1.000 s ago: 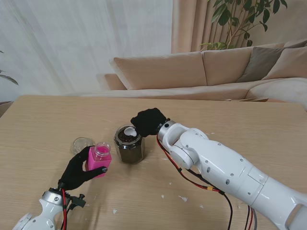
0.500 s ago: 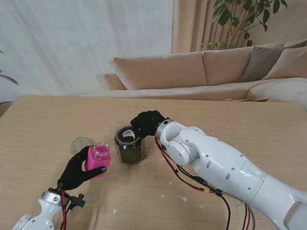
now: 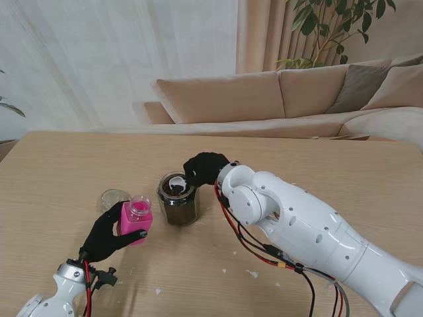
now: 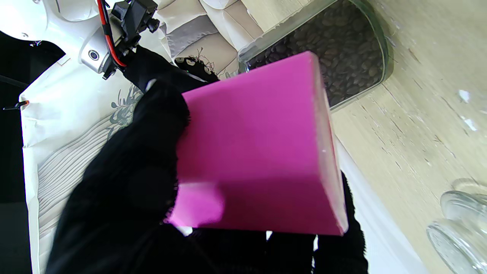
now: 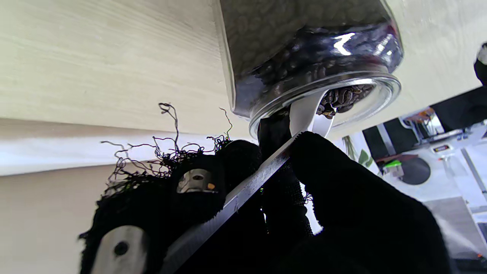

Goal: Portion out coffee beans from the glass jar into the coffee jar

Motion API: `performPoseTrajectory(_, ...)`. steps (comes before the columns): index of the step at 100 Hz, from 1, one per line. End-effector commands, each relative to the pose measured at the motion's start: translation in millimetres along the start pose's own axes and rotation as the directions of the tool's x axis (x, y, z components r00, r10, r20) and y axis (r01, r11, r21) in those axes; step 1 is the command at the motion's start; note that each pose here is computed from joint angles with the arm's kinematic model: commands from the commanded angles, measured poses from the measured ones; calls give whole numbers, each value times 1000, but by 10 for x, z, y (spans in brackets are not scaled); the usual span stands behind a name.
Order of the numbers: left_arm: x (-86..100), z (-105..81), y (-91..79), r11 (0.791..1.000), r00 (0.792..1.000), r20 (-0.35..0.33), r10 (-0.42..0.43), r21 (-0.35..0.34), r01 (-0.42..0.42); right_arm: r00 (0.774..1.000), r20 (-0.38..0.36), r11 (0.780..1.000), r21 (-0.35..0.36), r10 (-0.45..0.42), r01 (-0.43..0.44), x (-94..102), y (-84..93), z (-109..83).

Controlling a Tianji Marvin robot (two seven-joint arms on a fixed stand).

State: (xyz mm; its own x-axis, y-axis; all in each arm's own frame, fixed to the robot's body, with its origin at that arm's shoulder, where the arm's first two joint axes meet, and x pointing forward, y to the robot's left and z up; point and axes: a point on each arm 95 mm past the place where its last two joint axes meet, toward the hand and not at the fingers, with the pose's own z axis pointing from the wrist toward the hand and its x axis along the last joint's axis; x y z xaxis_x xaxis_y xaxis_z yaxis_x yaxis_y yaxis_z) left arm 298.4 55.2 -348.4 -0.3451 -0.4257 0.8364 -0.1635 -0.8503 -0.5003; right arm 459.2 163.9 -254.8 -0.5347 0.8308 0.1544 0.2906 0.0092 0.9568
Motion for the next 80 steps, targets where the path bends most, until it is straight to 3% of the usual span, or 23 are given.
performPoseTrajectory(1,23,-7,45,1000,1000,-1,-6,-15,6,1000,1,1000,13,11,-11,26,-19,-21)
performPoseTrajectory(48,24,35,149,999,1000,14,-5,-43,6,984,35,985,-4,175,-175,-16,38,-159)
performPoseTrajectory(80,-25,116,221,999,1000,19,-14,-49,14,977,36,977,-41,210,-208,-11,99,-287)
